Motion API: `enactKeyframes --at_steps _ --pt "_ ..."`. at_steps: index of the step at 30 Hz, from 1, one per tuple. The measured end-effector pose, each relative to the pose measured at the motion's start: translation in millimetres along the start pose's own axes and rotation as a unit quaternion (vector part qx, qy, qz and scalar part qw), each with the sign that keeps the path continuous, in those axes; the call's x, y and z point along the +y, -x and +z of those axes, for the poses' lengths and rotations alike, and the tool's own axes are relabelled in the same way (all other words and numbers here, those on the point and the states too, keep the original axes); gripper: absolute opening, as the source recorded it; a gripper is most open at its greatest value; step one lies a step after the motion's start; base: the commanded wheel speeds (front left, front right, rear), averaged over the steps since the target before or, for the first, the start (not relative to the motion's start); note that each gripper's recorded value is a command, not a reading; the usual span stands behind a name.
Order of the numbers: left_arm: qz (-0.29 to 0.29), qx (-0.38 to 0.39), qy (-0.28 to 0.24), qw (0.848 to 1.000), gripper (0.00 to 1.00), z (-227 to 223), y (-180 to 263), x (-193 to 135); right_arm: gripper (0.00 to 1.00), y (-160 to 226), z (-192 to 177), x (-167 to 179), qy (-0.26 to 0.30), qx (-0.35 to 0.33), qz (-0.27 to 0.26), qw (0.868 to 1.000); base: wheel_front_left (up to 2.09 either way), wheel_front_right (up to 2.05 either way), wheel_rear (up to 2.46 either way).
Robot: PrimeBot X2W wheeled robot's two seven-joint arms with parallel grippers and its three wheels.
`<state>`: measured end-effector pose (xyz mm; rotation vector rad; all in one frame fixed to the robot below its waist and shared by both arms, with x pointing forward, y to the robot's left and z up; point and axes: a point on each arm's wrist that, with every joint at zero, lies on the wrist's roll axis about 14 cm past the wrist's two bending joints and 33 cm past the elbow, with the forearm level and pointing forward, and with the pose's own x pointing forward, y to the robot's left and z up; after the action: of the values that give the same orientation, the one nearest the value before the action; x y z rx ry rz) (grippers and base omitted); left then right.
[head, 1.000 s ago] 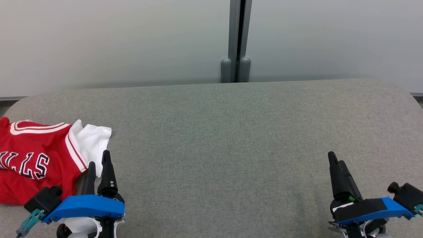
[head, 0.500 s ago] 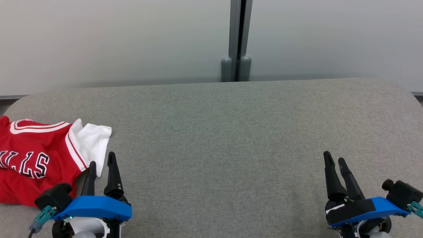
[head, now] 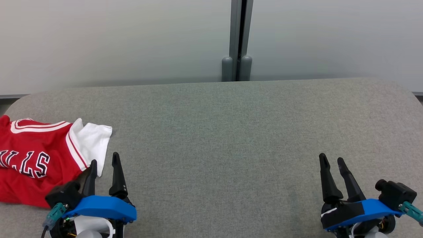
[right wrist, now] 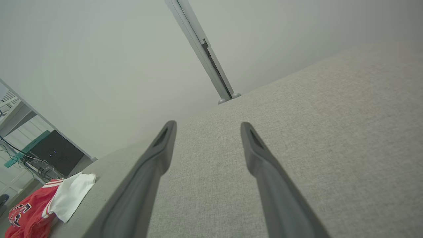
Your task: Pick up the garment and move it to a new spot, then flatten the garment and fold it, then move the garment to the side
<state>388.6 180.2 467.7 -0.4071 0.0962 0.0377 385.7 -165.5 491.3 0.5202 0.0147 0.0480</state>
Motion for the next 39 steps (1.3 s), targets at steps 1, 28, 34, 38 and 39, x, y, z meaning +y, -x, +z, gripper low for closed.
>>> enactKeyframes --at_steps 1,28,34,38,39 --pt "0.000 -0.001 -0.005 1.000 1.00 0 0 0 1.00 0 0 0 0.005 -0.001 0.001 1.000 0.00 0.00 0.00" --pt "-0.015 0.000 -0.123 0.992 1.00 -7 -2 -2 1.00 -2 -10 3 0.118 0.008 0.019 0.993 0.00 0.00 0.00" --pt "-0.017 -0.004 -0.144 0.989 1.00 -7 -4 -2 1.00 -3 -15 1 0.142 0.014 0.022 0.990 0.00 0.00 0.00" --pt "-0.015 -0.006 -0.159 0.987 1.00 -7 -4 -2 1.00 -2 -19 -1 0.158 0.021 0.022 0.987 0.00 0.00 0.00" --pt "-0.015 -0.007 -0.163 0.987 1.00 -7 -4 -1 1.00 -2 -20 -2 0.162 0.021 0.023 0.986 0.00 0.00 0.00"
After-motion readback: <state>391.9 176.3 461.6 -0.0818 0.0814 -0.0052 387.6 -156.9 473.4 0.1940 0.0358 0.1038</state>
